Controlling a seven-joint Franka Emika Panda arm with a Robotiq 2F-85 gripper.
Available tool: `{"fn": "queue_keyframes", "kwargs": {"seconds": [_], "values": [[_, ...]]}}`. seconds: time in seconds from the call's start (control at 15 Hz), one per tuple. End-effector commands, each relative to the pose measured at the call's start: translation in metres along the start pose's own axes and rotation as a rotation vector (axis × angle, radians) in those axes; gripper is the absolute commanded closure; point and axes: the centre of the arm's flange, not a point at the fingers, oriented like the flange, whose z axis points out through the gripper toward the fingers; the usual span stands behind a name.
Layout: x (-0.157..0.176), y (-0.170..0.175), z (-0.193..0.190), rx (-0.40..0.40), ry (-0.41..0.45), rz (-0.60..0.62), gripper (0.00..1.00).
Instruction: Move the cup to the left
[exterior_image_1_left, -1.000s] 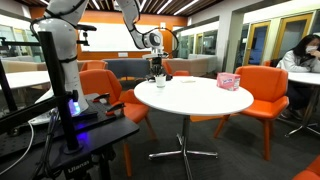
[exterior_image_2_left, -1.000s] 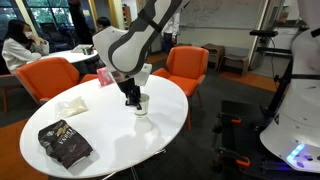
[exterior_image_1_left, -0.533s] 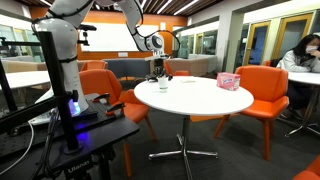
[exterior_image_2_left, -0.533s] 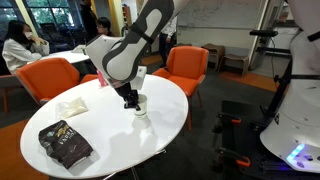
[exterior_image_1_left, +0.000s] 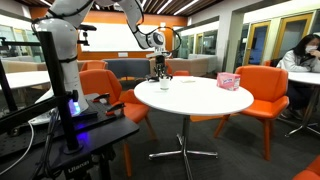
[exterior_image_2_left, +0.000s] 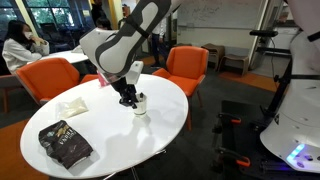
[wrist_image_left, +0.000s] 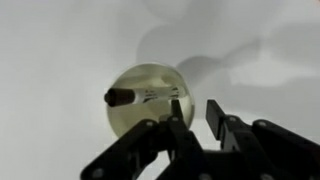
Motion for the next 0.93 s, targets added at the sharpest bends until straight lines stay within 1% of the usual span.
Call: {"fn": "queue_keyframes", "kwargs": {"seconds": [0.0, 0.13, 0.27, 0.33, 0.47, 0.6, 0.87], "values": [[-0.008, -0.006, -0.001, 0.029, -0.012, 0.007, 0.34], [-0.017, -0.008, -0.007, 0.060, -0.006, 0.003, 0.19], [-0.025, -0.006, -0.015, 0.069, 0.012, 0.028, 0.04], [-0.030, -0.005, -0.020, 0.067, 0.026, 0.032, 0.00], [-0.042, 0.001, -0.033, 0.060, 0.029, 0.048, 0.00], [-0.055, 0.007, -0.046, 0.069, 0.024, 0.061, 0.00], [-0.095, 0.021, -0.073, 0.105, 0.024, 0.114, 0.00]]}}
